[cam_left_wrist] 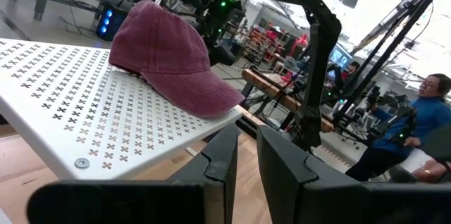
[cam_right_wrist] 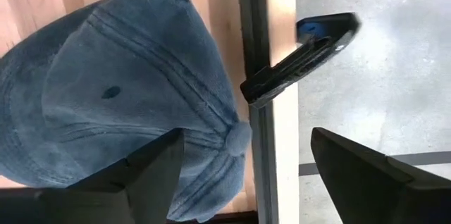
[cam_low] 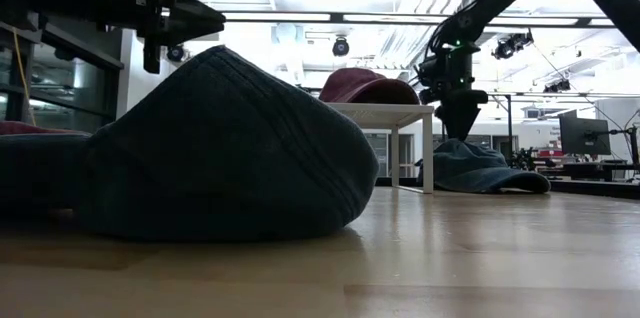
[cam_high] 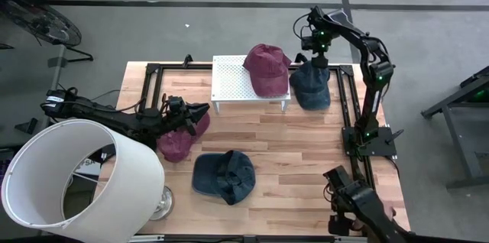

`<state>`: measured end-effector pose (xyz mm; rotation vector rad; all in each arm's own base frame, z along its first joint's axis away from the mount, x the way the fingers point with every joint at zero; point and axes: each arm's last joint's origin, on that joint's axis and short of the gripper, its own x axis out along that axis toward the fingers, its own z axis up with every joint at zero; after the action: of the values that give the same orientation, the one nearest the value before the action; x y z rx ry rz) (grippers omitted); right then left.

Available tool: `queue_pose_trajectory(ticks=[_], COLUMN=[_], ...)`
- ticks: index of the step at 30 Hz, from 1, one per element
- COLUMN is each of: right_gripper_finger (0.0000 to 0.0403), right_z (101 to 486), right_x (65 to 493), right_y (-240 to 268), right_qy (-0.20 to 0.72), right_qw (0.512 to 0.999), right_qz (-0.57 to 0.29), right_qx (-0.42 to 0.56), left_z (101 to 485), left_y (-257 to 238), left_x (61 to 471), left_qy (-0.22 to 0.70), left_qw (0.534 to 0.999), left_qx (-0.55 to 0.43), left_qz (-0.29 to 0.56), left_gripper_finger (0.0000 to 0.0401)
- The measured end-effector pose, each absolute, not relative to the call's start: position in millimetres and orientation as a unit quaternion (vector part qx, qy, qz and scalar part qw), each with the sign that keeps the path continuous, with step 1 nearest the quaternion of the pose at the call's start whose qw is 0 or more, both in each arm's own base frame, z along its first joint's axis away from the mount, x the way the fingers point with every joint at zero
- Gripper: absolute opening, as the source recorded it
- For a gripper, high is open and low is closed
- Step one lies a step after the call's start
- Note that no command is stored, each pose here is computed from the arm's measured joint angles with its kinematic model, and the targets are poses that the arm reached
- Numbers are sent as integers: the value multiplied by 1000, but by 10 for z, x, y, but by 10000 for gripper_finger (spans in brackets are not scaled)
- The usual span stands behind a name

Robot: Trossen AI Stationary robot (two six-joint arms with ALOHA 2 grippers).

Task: Pick & Place hat
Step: Put the top black cap on the shelf

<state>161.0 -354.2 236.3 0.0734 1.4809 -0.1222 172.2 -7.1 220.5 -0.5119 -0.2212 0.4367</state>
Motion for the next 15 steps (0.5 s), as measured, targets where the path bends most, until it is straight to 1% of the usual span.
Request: queue_pose_trajectory(ticks=[6, 8, 11, 15], right_gripper_finger=[303, 296, 275, 238], right_z=[2245, 2242, 2242, 2242], right_x=[1640, 1637, 1636, 1660], right_y=[-3567, -3560, -3538, -3520], right_qy=[684, 688, 688, 687], right_qw=[727, 724, 724, 725], right_qz=[-41, -38, -27, -18], right_qx=[38, 39, 44, 41], left_z=[2205, 2205, 2205, 2205], left_y=[-71, -71, -71, -71], left_x=[1722, 1722, 1722, 1722], left_qy=[-108, -108, -108, -108], left_qw=[938, 938, 938, 938], left_qx=[-250, -250, -250, -250], left_qz=[214, 214, 214, 214], left_gripper_finger=[56, 56, 56, 56])
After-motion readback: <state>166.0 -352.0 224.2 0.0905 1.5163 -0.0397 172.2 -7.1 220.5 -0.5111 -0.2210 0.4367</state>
